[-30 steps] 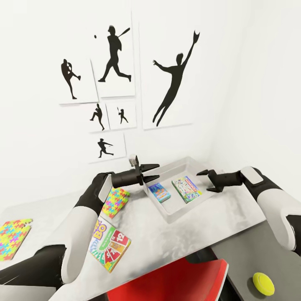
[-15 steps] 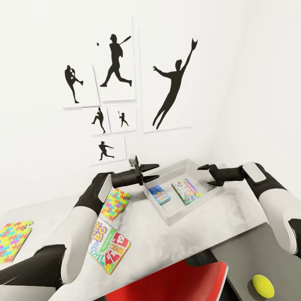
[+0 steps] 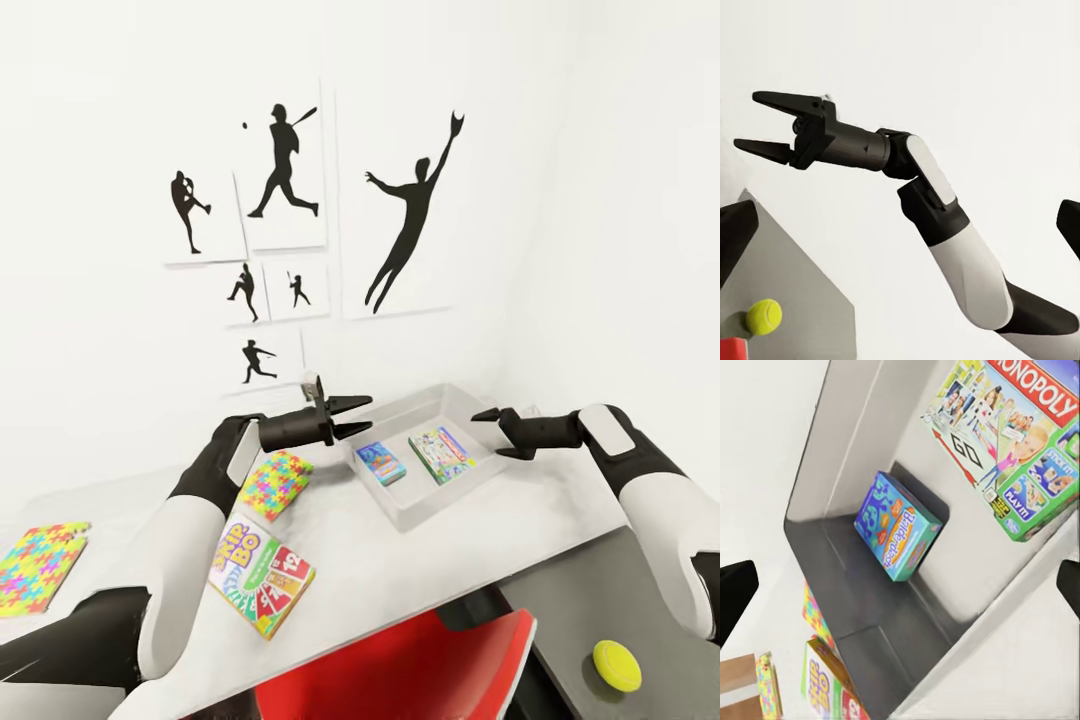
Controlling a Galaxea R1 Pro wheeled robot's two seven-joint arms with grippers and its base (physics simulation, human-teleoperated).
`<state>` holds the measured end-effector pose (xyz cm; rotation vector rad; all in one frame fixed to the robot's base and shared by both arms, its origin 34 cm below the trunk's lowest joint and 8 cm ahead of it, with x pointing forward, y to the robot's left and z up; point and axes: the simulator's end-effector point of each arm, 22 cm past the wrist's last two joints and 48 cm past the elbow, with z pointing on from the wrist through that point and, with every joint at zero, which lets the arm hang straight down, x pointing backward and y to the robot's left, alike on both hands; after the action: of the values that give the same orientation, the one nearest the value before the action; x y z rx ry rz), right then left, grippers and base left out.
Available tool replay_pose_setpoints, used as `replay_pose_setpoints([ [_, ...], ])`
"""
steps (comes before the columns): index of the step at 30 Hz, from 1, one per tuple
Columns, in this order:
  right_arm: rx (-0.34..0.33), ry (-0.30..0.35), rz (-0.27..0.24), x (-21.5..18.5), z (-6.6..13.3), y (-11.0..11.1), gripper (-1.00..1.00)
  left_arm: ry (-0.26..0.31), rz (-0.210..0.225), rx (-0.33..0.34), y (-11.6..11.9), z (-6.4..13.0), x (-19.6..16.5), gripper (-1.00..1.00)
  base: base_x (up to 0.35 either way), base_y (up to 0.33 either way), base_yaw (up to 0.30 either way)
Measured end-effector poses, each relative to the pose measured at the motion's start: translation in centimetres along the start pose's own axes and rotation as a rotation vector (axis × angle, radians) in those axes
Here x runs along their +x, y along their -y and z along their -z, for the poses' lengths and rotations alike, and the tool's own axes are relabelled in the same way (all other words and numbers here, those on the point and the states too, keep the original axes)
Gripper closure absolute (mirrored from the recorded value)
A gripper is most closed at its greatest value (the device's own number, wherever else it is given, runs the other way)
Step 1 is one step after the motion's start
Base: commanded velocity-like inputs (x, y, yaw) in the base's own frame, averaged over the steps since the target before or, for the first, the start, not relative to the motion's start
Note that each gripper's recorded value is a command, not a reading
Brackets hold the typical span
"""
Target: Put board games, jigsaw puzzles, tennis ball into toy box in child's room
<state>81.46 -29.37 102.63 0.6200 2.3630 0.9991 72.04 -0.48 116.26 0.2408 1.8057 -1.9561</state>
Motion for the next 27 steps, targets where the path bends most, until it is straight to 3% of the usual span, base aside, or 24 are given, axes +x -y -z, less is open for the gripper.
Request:
replay_pose_setpoints([
  [9, -0.002, 0.007, 0.007, 0.0, 0.7, -0.4, -1.00, 0.024, -0.025, -0.051, -0.2, 3.3, -1.5, -1.00, -0.017, 0.000, 0.000],
  [14, -0.007, 0.012, 0.010, -0.1, 1.0, -0.7, -1.00, 0.047, -0.051, -0.107, -0.5, 6.7, -2.9, -1.00, -0.025, 0.000, 0.000],
  [23, -0.012, 0.020, 0.015, -0.2, 1.7, -1.2, -1.00, 0.072, -0.083, -0.175, -0.6, 10.7, -4.3, -1.00, -0.148, 0.000, 0.000],
  [27, -0.010, 0.018, 0.013, 0.1, 1.8, -1.0, -1.00, 0.075, -0.092, -0.187, -0.4, 11.3, -4.5, -1.00, -0.020, 0.000, 0.000],
])
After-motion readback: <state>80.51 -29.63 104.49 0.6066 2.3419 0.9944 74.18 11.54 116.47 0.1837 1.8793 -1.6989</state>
